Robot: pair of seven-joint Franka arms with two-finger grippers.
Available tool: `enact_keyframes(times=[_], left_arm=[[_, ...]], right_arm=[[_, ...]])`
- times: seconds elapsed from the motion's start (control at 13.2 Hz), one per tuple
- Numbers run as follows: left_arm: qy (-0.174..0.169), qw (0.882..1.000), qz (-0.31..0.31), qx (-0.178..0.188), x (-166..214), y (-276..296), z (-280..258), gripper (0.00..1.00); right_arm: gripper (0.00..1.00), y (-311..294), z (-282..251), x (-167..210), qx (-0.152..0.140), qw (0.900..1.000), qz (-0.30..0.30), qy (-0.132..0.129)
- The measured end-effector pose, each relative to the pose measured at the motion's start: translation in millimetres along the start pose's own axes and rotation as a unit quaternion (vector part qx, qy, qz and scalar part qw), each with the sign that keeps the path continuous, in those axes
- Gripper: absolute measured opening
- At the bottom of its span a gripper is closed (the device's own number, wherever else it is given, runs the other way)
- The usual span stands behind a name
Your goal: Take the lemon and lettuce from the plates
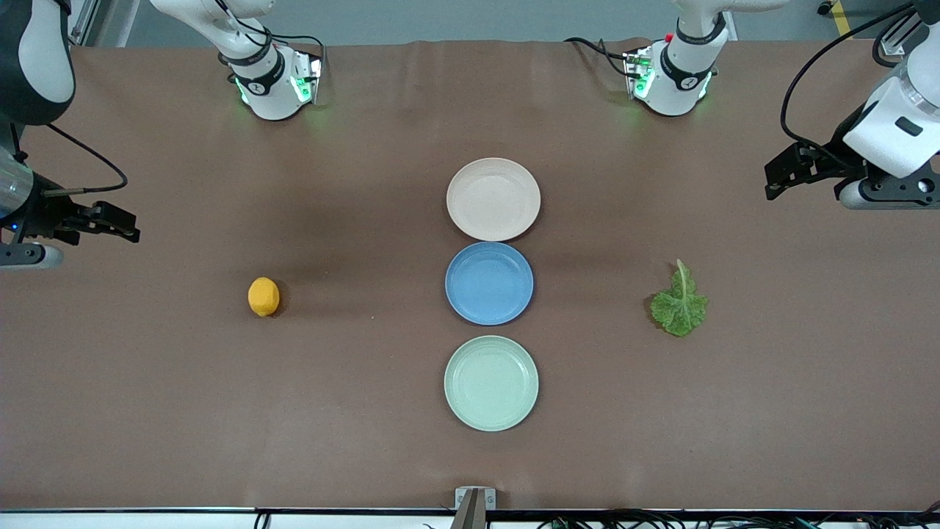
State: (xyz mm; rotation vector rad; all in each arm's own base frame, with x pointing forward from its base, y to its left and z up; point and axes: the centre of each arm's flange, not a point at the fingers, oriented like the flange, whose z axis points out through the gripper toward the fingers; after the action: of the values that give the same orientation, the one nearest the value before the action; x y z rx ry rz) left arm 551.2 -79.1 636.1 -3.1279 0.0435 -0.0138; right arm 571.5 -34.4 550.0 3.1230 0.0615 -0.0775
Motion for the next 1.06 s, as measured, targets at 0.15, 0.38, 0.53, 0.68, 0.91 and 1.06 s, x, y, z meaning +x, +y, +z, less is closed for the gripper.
enact_keyframes(times=[0.15, 0.38, 0.53, 0.68, 0.91, 1.06], left_arm=[[0.002, 1.0, 0.0, 0.0, 0, 0, -2, 1.0], [0.005, 1.0, 0.0, -0.001, 0, 0, -5, 1.0], [0.007, 1.0, 0.0, -0.001, 0, 0, -7, 1.0], [0.007, 1.0, 0.0, -0.001, 0, 0, -8, 1.0], [0.006, 1.0, 0.0, -0.001, 0, 0, -7, 1.0], [0.004, 1.0, 0.0, 0.0, -1, 0, -7, 1.0]], right_arm=[[1.0, -1, -8, -12, 0.0, 1.0, 0.0, 0.006], [1.0, -1, -18, -22, 0.0, 1.0, 0.0, 0.014], [1.0, -2, -18, -22, 0.0, 1.0, 0.0, 0.016], [1.0, -2, -19, -22, -0.001, 1.0, 0.0, 0.02], [1.0, -2, -24, -24, -0.001, 1.0, 0.0, 0.025], [1.0, -2, -26, -26, -0.001, 1.0, 0.0, 0.027]])
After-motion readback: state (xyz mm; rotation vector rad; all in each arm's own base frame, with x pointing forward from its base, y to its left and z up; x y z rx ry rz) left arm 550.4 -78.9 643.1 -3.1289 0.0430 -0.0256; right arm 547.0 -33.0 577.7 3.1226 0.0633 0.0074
